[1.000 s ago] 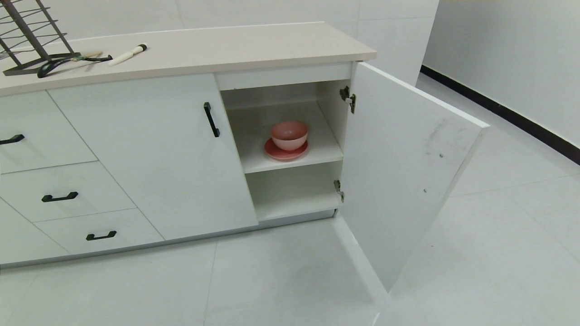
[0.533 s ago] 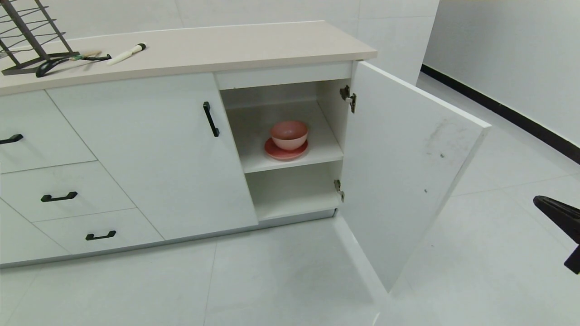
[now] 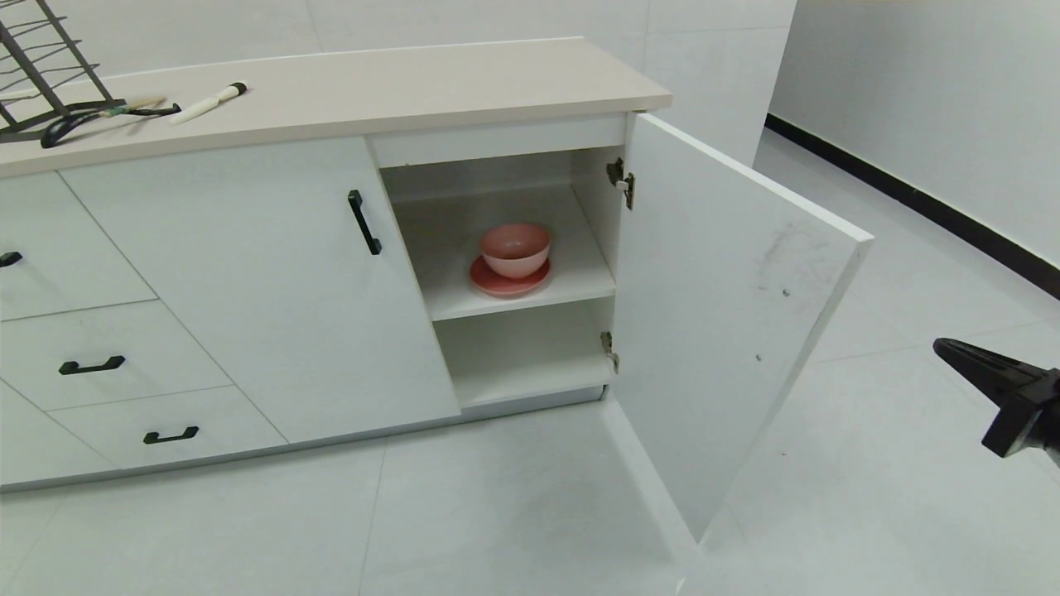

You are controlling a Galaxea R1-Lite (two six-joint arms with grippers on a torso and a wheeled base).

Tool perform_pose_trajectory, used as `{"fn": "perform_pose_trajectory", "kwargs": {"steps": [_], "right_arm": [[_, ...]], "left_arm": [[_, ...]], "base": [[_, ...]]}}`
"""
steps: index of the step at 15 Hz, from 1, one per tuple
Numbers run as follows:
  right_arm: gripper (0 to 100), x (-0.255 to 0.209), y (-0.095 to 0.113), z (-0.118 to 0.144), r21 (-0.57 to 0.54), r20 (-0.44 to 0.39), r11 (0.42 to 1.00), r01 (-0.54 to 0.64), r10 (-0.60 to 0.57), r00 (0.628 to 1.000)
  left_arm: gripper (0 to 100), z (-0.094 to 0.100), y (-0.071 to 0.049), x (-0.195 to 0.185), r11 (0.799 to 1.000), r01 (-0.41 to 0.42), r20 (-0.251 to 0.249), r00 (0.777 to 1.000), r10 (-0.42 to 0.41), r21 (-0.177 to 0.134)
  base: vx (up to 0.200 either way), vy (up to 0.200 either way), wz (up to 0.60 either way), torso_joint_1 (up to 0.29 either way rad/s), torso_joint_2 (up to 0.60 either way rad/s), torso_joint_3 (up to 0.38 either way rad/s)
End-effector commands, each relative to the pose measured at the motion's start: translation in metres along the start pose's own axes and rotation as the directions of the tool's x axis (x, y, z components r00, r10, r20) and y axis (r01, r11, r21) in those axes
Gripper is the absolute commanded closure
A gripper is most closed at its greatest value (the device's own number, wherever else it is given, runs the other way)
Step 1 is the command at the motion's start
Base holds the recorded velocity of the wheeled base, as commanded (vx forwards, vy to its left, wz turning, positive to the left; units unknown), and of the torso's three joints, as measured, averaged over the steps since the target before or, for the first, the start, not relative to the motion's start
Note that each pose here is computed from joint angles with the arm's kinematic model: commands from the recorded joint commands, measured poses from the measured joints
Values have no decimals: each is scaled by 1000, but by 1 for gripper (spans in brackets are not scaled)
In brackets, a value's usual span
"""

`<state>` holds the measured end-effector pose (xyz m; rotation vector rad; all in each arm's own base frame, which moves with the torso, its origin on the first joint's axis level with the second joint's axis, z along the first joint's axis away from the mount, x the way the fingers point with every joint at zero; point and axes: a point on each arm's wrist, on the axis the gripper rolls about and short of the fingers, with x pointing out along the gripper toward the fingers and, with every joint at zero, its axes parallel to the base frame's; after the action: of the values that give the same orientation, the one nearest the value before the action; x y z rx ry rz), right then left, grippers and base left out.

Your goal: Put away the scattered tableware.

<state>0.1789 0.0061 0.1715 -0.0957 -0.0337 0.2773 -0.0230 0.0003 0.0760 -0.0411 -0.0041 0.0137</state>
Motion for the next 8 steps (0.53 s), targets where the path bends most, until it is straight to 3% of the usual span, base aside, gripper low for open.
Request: {"fn": "perform_pose_trajectory", "kwargs": {"steps": [1, 2, 6, 8], "right_arm": [[100, 26, -7, 0, 1, -7, 1000, -15, 15, 1000], [100, 33, -9, 1, -1, -2, 1000, -16, 16, 1000], [100, 64, -17, -2, 2, -5, 1000, -20, 20, 1000], [100, 70, -18, -1, -2, 4, 999, -33, 33, 999]], "left_arm": [[0, 0, 0, 0, 1000, 0, -2, 1000, 0, 0], [0, 0, 0, 0, 1000, 0, -2, 1000, 0, 0], [0, 0, 0, 0, 1000, 0, -2, 1000, 0, 0], [0, 0, 0, 0, 1000, 0, -2, 1000, 0, 1]], "base": [[0, 0, 0, 0, 0, 0], [0, 0, 0, 0, 0, 0], [0, -200, 0, -1, 5, 4], [0, 0, 0, 0, 0, 0]]}}
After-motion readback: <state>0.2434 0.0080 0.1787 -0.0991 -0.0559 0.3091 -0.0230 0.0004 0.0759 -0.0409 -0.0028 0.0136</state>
